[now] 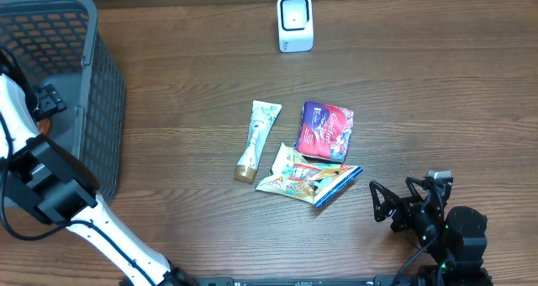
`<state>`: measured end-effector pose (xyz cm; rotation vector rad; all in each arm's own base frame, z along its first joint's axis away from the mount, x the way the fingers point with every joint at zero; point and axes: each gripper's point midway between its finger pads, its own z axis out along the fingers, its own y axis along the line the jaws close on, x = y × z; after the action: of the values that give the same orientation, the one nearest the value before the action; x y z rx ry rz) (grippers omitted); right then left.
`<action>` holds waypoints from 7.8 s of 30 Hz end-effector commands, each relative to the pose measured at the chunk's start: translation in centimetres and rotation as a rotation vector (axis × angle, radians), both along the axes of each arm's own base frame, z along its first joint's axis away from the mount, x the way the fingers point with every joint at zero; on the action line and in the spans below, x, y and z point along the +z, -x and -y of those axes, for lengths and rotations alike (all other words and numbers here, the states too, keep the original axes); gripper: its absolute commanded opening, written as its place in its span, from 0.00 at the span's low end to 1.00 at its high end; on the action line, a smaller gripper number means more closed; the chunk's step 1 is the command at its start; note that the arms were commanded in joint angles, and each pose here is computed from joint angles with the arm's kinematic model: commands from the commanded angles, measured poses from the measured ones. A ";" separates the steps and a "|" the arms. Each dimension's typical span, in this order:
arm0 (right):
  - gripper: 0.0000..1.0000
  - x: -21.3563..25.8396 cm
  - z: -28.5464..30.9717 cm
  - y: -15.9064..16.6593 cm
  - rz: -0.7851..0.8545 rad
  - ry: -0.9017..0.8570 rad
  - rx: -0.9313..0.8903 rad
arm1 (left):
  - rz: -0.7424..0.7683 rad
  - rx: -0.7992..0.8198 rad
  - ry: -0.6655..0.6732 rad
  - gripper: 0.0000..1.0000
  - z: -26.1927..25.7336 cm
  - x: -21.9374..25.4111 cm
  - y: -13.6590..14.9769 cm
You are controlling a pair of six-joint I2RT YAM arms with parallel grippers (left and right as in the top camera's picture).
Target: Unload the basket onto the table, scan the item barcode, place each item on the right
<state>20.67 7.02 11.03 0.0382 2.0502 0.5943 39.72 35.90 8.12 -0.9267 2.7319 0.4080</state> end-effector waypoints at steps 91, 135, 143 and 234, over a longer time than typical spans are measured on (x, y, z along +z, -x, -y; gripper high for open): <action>1.00 -0.5 0.0 0.2 -0.020 0.004 -0.002 | 0.549 -0.480 0.222 1.00 36.8 33.9 11.9; 0.73 -0.5 -8.2 -13.2 -0.982 -0.010 0.062 | 0.518 -0.473 0.223 1.00 36.7 33.1 11.0; 0.60 -5.3 -7.1 -11.8 -1.135 0.075 0.018 | 0.518 -0.473 0.223 1.00 36.7 33.1 11.0; 0.90 -1.3 -4.3 -14.0 -0.862 0.606 -0.379 | 0.518 -0.473 0.224 1.00 36.7 33.1 11.0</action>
<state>33.99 13.96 9.89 0.2169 3.0234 -0.1119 28.64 -1.05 41.24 -0.3325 2.4173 -0.2176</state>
